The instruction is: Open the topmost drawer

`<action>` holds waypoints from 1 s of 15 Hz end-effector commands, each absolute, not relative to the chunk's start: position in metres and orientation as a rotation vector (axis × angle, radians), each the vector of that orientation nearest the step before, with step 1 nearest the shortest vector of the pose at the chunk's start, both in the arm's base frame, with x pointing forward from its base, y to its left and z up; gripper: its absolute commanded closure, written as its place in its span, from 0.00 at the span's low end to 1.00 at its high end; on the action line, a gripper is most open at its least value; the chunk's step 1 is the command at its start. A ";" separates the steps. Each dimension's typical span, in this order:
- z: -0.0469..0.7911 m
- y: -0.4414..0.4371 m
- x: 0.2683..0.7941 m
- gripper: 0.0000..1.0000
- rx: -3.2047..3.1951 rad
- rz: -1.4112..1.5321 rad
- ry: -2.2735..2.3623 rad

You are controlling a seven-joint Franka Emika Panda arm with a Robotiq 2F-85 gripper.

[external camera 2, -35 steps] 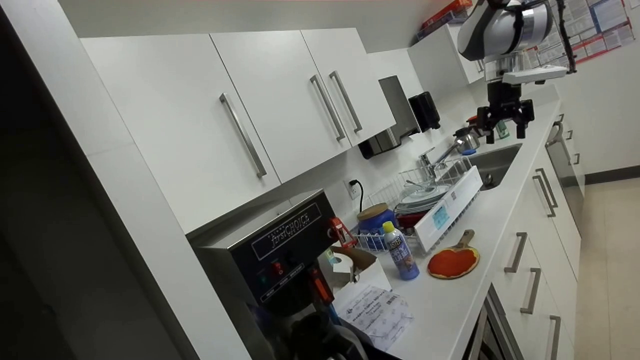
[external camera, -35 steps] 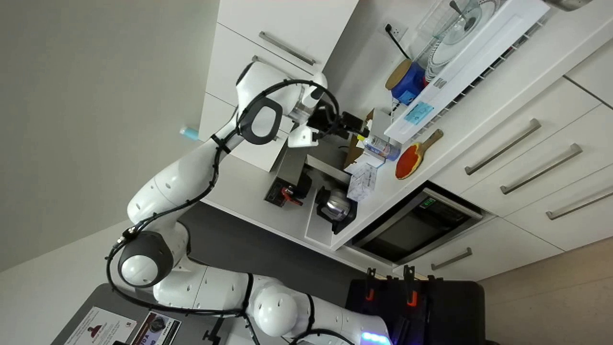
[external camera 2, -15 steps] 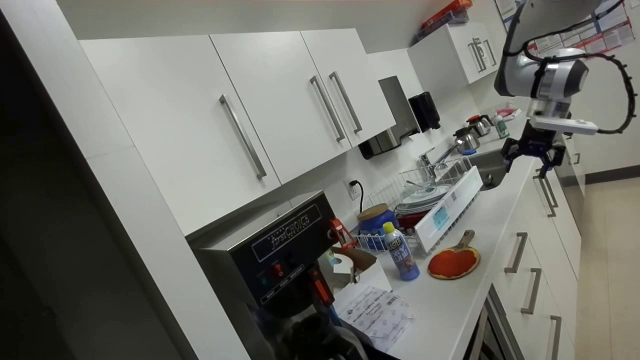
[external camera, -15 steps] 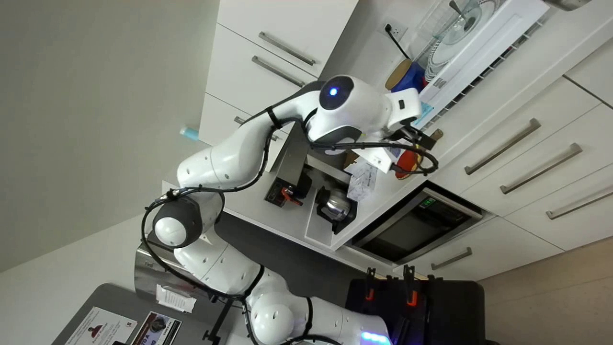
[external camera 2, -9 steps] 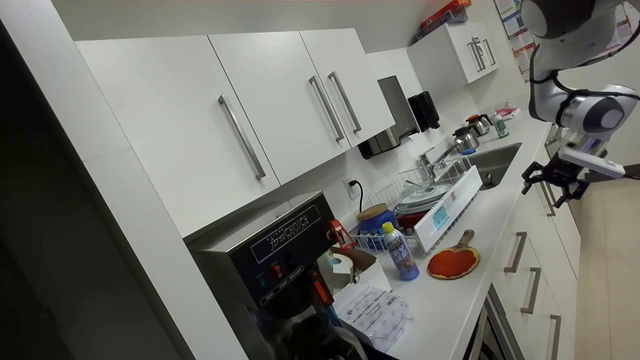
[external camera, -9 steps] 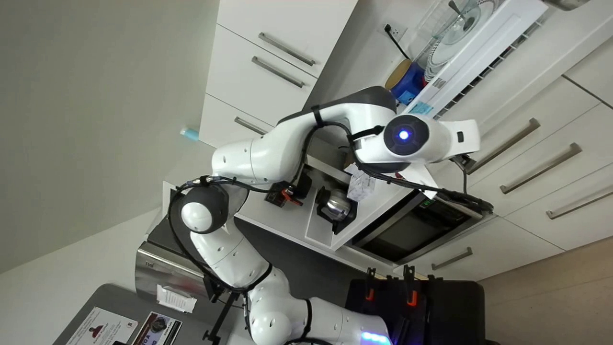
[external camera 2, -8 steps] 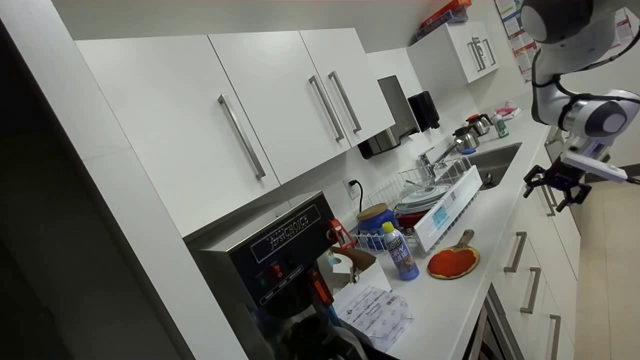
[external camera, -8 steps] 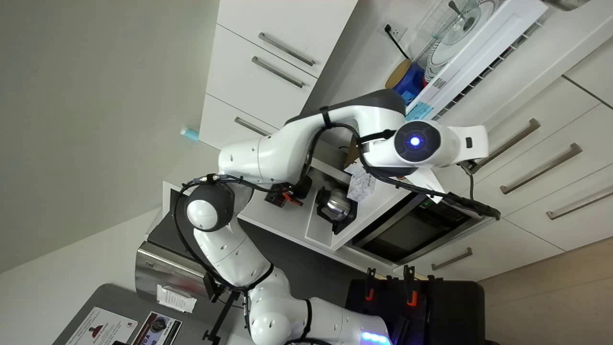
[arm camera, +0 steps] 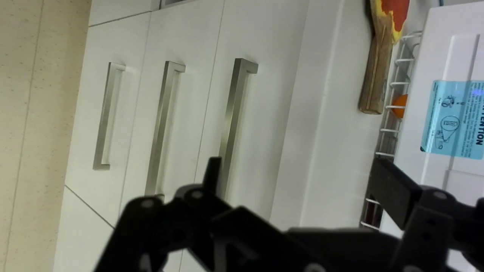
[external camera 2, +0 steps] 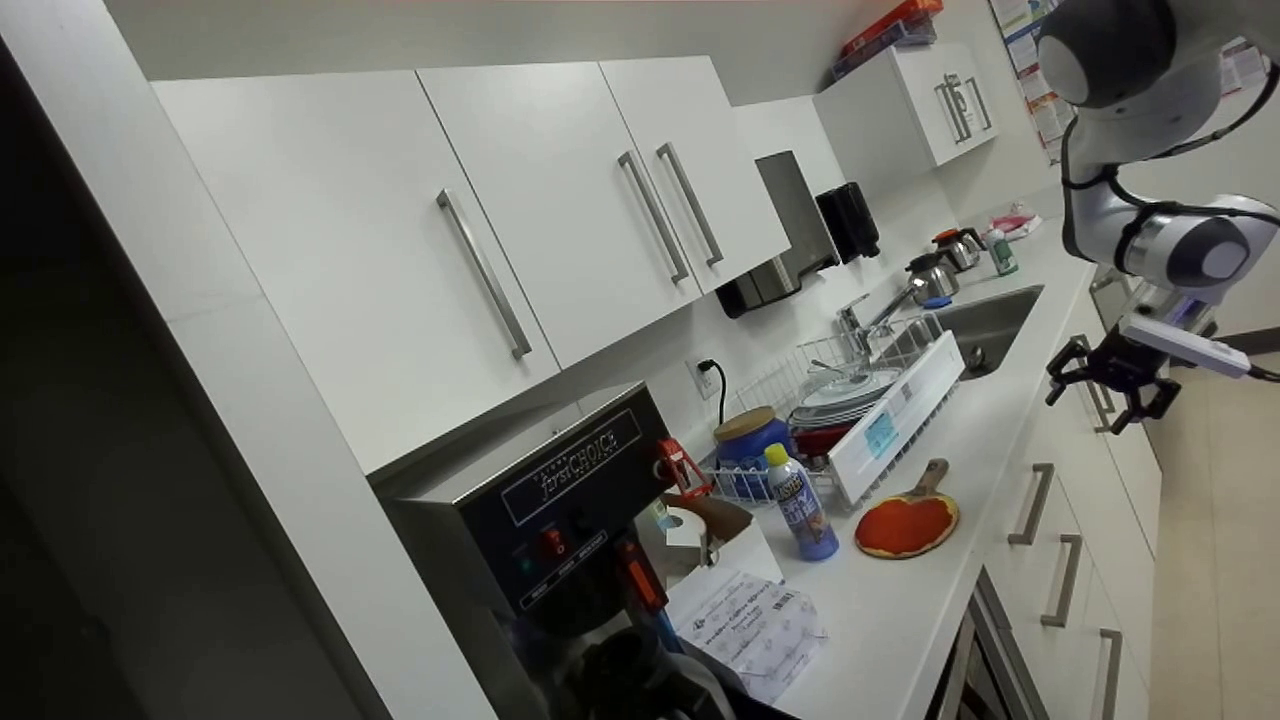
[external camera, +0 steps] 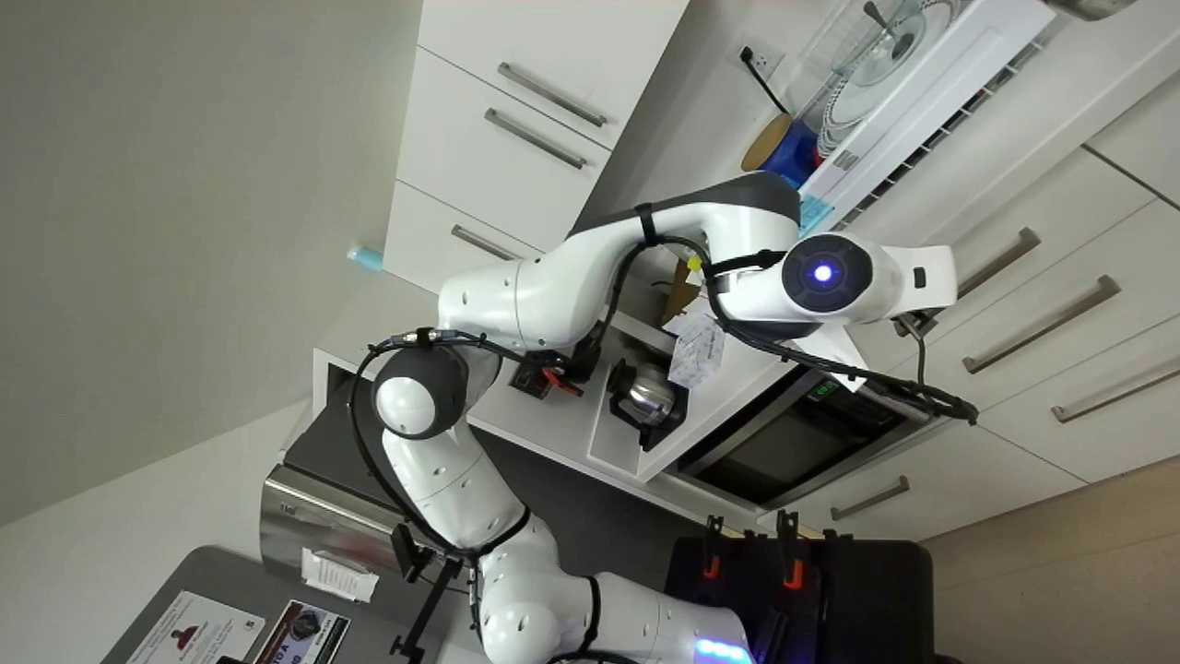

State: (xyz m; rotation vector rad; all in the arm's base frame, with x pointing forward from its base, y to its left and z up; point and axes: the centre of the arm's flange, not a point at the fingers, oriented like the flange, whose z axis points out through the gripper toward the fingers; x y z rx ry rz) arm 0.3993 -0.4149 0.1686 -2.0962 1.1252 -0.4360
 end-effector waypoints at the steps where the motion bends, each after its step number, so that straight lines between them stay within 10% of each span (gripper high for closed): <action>1: 0.148 -0.413 0.396 0.00 -2.085 -0.535 1.165; 15: 0.019 -0.403 0.355 0.00 -1.834 -0.620 1.015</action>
